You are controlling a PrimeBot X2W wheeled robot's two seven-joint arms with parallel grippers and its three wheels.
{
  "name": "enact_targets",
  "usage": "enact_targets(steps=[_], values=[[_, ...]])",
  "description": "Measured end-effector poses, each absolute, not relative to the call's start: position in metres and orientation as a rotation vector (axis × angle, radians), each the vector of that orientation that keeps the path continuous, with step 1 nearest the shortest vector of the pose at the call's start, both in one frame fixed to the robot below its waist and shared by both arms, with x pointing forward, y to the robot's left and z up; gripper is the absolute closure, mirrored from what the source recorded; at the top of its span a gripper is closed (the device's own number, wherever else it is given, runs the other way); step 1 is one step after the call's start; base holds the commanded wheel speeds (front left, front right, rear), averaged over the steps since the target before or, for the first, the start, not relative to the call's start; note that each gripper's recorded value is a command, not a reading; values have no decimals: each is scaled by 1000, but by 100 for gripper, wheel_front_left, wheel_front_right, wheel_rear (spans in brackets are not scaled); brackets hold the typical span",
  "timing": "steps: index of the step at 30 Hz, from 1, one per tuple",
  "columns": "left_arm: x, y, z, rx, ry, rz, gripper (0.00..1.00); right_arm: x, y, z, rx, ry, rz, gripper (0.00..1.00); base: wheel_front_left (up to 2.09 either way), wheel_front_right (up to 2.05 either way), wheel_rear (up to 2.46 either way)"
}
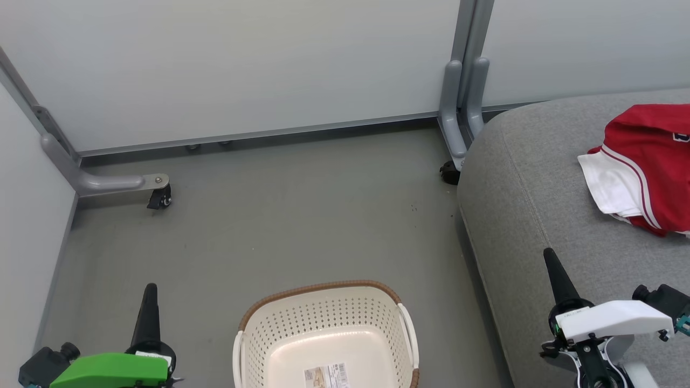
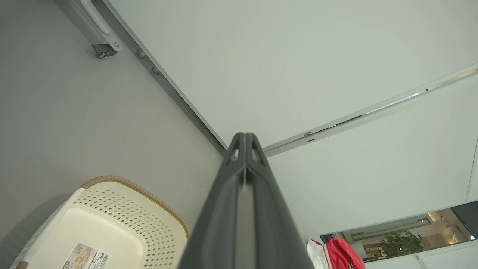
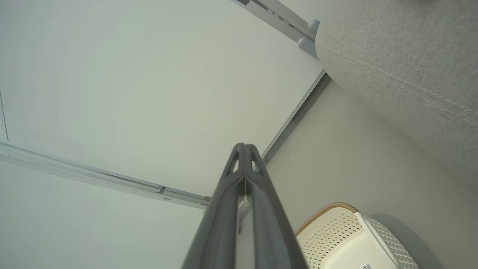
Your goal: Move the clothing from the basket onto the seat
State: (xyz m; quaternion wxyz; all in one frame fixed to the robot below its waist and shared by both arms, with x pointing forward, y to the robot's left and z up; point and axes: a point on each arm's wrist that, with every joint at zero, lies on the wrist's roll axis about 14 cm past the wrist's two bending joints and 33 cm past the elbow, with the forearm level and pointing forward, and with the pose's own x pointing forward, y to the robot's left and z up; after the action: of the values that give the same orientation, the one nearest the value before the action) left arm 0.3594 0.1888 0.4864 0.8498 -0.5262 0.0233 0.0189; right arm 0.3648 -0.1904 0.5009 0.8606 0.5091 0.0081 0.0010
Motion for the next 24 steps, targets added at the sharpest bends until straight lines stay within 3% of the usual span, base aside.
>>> enact_targets(steps=[24], values=[[372,194,493,-1322,38,35,100,375,-195,501,1301,20,-12,100,0,0,0]])
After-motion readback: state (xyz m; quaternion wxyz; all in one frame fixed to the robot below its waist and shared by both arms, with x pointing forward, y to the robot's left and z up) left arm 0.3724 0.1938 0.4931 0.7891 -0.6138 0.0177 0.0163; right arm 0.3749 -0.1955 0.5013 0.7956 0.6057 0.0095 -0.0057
